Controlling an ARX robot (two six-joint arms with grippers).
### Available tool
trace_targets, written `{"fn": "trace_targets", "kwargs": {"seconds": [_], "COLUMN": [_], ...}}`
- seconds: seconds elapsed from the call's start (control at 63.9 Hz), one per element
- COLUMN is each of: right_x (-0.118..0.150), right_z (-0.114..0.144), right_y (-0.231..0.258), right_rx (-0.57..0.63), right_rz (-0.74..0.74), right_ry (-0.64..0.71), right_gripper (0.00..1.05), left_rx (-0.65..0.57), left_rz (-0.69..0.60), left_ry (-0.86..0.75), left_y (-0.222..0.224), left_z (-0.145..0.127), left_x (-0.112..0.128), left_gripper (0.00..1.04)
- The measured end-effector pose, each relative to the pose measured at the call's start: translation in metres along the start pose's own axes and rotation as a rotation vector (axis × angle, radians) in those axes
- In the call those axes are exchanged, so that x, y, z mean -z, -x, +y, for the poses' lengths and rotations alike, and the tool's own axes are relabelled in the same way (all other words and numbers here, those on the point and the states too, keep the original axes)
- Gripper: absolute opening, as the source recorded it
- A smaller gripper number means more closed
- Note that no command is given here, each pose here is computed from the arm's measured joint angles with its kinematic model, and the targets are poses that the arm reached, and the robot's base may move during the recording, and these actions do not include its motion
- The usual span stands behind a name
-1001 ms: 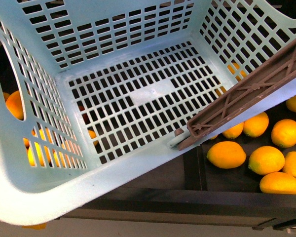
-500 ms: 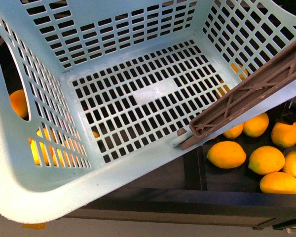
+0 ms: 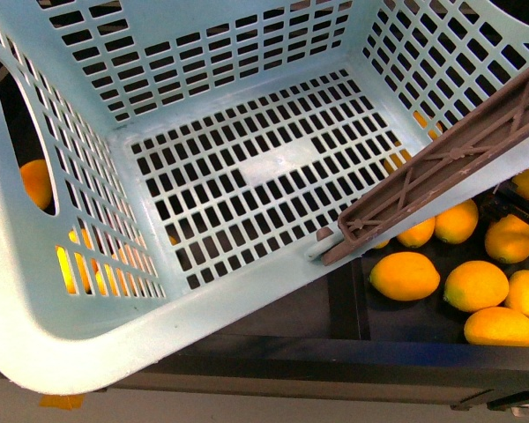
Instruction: Pick lemon and mango into basket
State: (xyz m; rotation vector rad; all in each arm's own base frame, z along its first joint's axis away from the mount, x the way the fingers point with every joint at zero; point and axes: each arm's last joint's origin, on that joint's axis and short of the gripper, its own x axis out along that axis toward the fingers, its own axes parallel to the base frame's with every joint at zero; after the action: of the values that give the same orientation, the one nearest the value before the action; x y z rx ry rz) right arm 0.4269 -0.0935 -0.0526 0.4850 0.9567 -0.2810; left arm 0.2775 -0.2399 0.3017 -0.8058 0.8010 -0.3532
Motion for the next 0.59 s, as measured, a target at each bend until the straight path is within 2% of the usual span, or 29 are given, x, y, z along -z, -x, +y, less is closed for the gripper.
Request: {"fn": "trace_targets", "kwargs": {"seconds": [0.188,0.407,0.594], "right_x": [-0.0028,0.0014,0.0051], "right_z": [0.0035,0.0095,0.0075], "right_y": [-0.0077,-0.0103,-0.0042], "right_rx": [0.017,0.027,0.028], "right_rz": [-0.012,0.005,0.012], "right_ry": [-0.028,-0.024,-0.021], "right_gripper": [0.95,0.67,0.63], "left_rx": [0.000,0.000,0.000], "left_rz": [-0.001,-0.001,0.000], "left_ry": [0.000,0.000,0.000], "left_y": [0.0000,0.0000,0.0000], "left_z": [0.0000,0.0000,0.0000], "left_x": [0.0000,0.0000,0.0000], "left_gripper": [0.15,0.15,0.15]}}
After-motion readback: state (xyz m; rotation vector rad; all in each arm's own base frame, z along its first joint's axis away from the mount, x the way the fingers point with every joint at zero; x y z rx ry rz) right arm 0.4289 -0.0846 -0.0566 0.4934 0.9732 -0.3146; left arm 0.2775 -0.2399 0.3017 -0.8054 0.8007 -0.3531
